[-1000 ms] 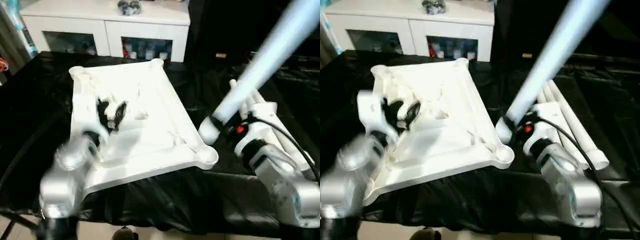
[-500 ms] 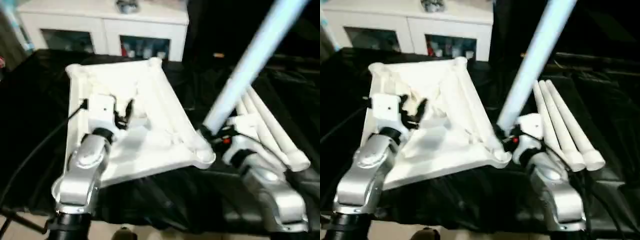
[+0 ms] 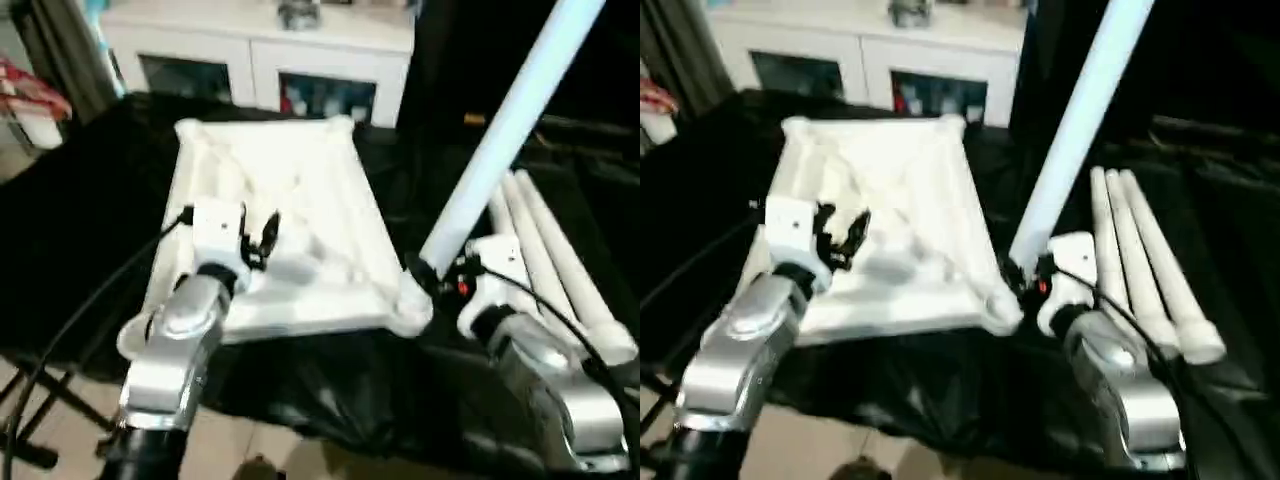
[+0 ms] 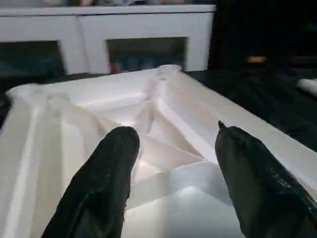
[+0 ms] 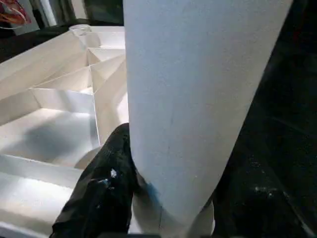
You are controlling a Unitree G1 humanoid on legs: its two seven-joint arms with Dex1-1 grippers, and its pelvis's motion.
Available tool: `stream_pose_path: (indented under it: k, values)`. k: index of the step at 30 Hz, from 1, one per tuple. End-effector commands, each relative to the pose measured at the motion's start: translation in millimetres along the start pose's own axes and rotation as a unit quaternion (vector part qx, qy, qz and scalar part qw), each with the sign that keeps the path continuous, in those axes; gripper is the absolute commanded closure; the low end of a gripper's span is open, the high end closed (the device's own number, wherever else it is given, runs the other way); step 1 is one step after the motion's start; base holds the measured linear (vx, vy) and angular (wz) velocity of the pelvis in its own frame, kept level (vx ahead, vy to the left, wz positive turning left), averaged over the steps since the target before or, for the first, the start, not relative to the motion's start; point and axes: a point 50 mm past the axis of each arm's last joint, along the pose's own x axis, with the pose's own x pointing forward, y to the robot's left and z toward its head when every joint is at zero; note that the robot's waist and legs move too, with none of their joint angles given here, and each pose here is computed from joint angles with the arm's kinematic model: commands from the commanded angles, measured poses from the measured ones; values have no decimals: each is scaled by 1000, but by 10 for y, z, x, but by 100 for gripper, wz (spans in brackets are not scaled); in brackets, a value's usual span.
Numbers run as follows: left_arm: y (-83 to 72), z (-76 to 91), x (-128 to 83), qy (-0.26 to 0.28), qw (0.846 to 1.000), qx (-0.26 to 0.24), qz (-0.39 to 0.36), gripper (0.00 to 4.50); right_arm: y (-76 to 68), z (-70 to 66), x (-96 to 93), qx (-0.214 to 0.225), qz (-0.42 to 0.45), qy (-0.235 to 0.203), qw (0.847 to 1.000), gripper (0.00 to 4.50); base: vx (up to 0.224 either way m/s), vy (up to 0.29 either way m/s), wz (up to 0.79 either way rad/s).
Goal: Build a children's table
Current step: Pick table leg, then insert table leg to table base
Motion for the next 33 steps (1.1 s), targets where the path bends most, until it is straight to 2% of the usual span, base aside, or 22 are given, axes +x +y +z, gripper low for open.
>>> stream_pose_path:
  k: [1, 2, 4, 6, 7, 8, 9, 10, 13, 14, 16, 20, 22, 26, 29, 33]
  values:
    - [-241, 20, 72, -12, 994, -2, -108, 154, -141, 154, -84, 33, -5, -27, 999, 264, -58, 40, 5]
    - [-241, 20, 72, -12, 994, -2, -108, 154, -141, 154, -84, 33, -5, -27, 999, 264, -58, 40, 5]
    - [-318, 31, 82, -17, 985, -7, -172, 154, -176, 201, -110, 41, 5, -33, 999, 264, -28, 18, 3]
    - [-363, 10, 87, -5, 974, -7, -228, 120, -188, 212, -134, 36, 15, -27, 999, 264, 0, 0, 0]
    - [-412, -28, 79, 13, 960, 1, -281, 120, -202, 213, -158, 38, 26, -23, 999, 264, 0, 0, 0]
    - [-422, -41, 73, 18, 956, 5, -294, 120, -205, 212, -165, 39, 29, -21, 999, 264, 0, 0, 0]
    - [-438, -92, 57, 37, 944, 19, -329, 118, -208, 209, -172, 40, 36, -18, 998, 264, 0, 0, 0]
    - [-456, -159, 26, 61, 929, 35, -363, 97, -211, 207, -184, 43, 47, -13, 998, 264, 0, 0, 0]
    - [-461, -320, -39, 122, 896, 65, -421, 80, -210, 207, -200, 45, 73, -3, 996, 264, 0, 0, 0]
    - [-464, -340, -49, 130, 891, 68, -430, 83, -210, 207, -202, 45, 77, -2, 996, 264, 0, 0, 0]
    - [-462, -386, -25, 146, 886, 82, -433, 100, -223, 195, -206, 41, 84, 4, 996, 264, 0, 0, 0]
    - [-431, -425, 174, 179, 891, 112, -403, 134, -234, 188, -218, 27, 104, 17, 994, 264, 0, 0, 0]
    - [-425, -410, 225, 177, 892, 116, -401, 149, -230, 195, -224, 27, 106, 17, 994, 264, 0, 0, 0]
    - [-443, -395, 256, 189, 888, 92, -409, 179, -202, 192, -249, 25, 116, 22, 993, 264, 0, 0, 0]
    - [-420, -458, 244, 226, 879, 85, -410, 212, -180, 170, -260, 22, 123, 26, 992, 264, 0, 0, 0]
    - [-408, -490, 236, 241, 876, 72, -413, 246, -176, 168, -242, 20, 124, 28, 992, 264, 0, 0, 0]
